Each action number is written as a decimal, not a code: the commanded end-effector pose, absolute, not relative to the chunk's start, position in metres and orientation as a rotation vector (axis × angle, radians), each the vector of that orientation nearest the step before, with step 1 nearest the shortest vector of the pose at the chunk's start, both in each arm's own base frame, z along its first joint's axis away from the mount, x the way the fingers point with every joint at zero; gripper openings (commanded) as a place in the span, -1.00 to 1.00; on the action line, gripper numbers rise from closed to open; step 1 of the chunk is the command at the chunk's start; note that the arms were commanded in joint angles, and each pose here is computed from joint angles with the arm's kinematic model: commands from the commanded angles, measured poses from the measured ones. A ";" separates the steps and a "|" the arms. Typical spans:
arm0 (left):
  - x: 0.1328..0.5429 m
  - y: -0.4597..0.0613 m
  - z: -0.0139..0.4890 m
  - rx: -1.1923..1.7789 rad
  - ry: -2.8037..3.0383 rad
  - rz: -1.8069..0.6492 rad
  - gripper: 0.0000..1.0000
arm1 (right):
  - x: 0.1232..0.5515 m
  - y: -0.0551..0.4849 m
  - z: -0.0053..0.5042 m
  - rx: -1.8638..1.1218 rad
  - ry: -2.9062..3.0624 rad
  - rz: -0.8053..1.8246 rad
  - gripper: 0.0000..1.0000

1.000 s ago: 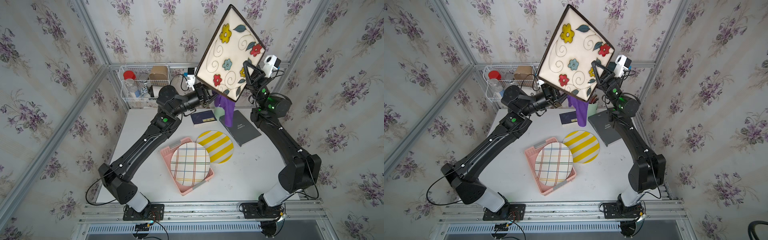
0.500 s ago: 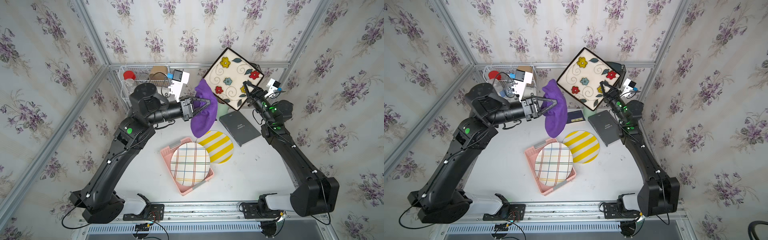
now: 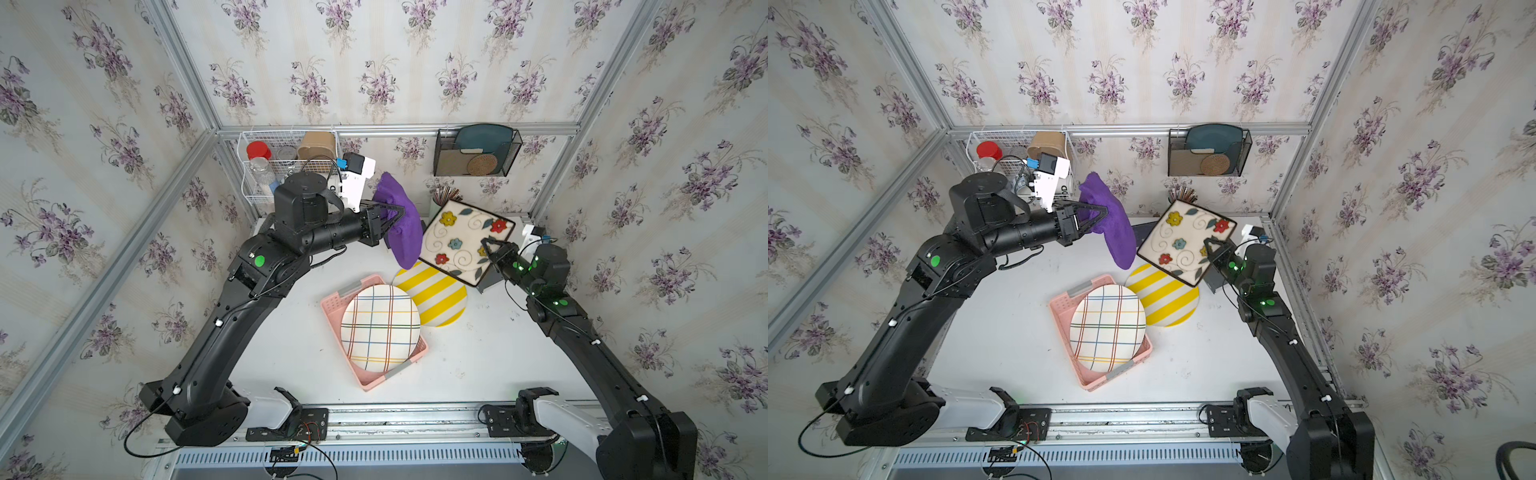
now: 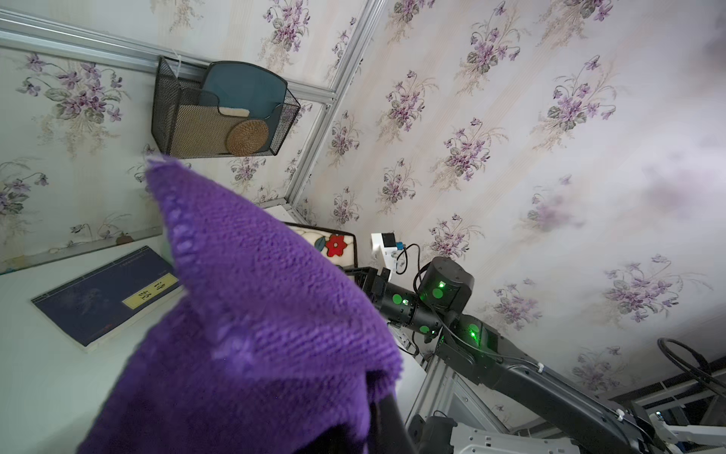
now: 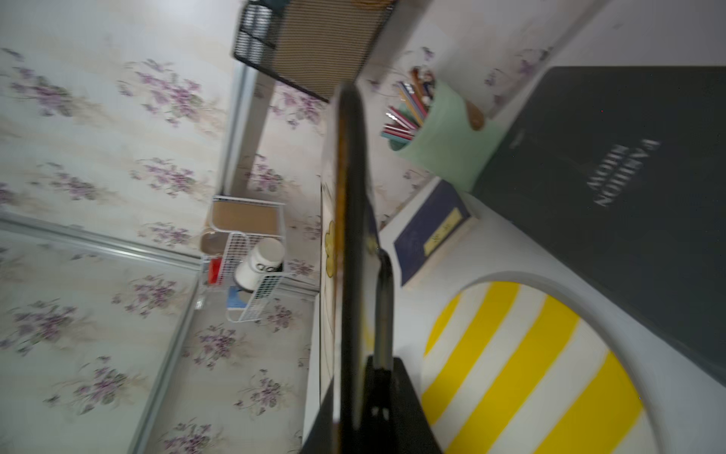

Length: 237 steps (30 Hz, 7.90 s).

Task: Wipe the wet plate dry
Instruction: Place the plate on the plate, then pick up the plate from the bin, then wipe the plate with towel.

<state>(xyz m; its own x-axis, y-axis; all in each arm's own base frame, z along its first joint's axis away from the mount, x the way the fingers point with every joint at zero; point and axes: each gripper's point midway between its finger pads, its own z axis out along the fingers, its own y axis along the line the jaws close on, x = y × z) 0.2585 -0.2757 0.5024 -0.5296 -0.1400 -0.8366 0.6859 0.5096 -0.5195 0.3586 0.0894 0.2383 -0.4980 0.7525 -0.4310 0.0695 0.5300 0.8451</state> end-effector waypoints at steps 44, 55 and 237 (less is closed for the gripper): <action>0.261 -0.155 0.369 0.051 2.135 -0.536 -1.00 | 0.331 0.081 0.128 0.421 2.383 0.491 0.92; 0.255 -0.118 0.306 -0.097 2.263 -0.320 -1.00 | 0.278 0.245 0.180 -0.338 2.347 1.106 0.12; 0.286 -0.311 0.623 0.223 1.200 -2.190 -1.00 | 0.354 0.191 0.583 0.064 1.126 1.706 -1.00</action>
<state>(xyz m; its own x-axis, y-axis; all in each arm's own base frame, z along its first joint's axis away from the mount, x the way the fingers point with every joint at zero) 0.3116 -0.3075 0.6069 -0.8136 -0.4524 -0.3654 0.5296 -0.3171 -0.7867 0.3443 0.2002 0.5662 -0.5105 0.7174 -0.4741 -0.7016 -0.0288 0.7120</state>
